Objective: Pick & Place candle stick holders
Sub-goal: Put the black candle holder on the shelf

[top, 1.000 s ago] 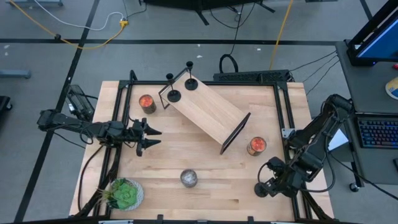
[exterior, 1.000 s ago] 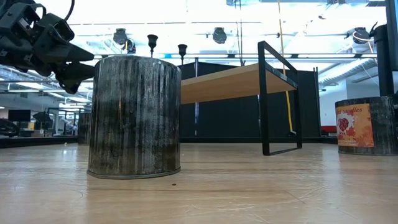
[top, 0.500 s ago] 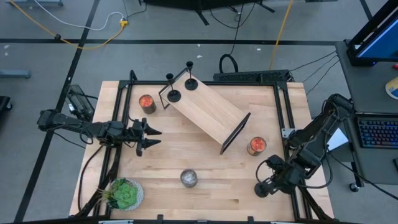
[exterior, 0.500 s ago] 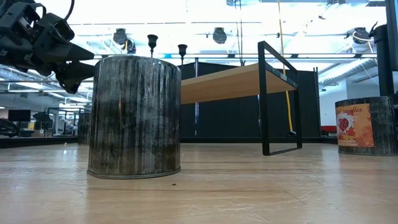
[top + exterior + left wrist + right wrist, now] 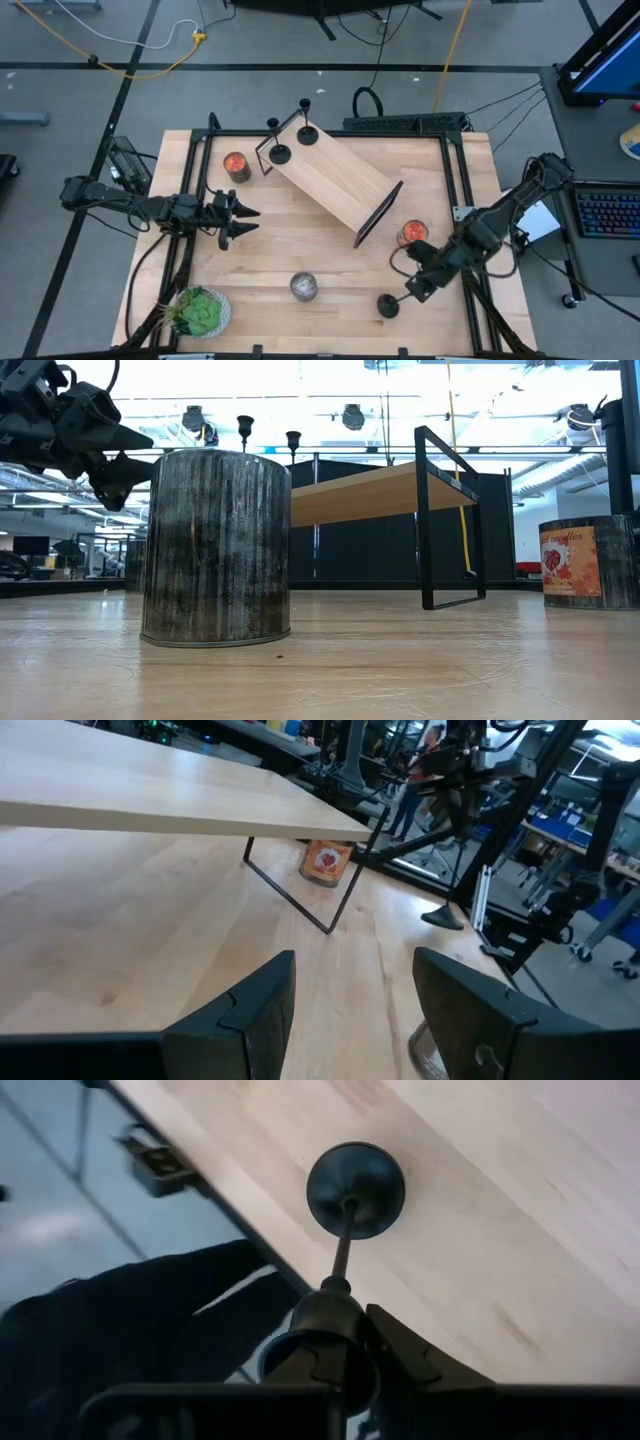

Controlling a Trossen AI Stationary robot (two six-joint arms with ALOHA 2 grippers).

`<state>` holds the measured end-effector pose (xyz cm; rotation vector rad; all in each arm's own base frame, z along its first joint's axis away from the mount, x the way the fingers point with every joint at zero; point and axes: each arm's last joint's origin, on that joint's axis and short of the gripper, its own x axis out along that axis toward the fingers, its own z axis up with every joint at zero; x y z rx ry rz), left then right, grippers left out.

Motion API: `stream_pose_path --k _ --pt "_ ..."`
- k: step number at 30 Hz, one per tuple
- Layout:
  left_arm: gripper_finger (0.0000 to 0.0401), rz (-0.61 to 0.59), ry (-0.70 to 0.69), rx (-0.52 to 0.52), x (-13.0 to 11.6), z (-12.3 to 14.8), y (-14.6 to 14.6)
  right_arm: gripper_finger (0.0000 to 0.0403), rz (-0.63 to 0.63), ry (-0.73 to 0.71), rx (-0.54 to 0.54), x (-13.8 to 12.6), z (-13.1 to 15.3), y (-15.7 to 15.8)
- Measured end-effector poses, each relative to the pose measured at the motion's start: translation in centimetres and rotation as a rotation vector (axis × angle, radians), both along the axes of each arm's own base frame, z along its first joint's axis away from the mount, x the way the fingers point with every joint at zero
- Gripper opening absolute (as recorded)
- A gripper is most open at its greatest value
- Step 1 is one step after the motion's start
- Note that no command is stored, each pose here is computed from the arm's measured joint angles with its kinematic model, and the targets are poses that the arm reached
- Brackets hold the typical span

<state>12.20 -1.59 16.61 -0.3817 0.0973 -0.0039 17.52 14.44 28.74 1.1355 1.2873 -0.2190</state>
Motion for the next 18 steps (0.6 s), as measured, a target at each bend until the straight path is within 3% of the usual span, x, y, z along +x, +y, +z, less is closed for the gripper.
stream_pose_path --k 10,18 --pt "0.0209 0.001 -0.001 -0.002 0.0 0.0 0.0 0.0012 0.044 -0.247 0.056 3.3 1.3 -2.1" --pt "0.0209 0.002 0.0 -0.008 0.0 0.0 0.0 0.0012 0.053 -0.44 0.046 5.0 4.6 -4.1"
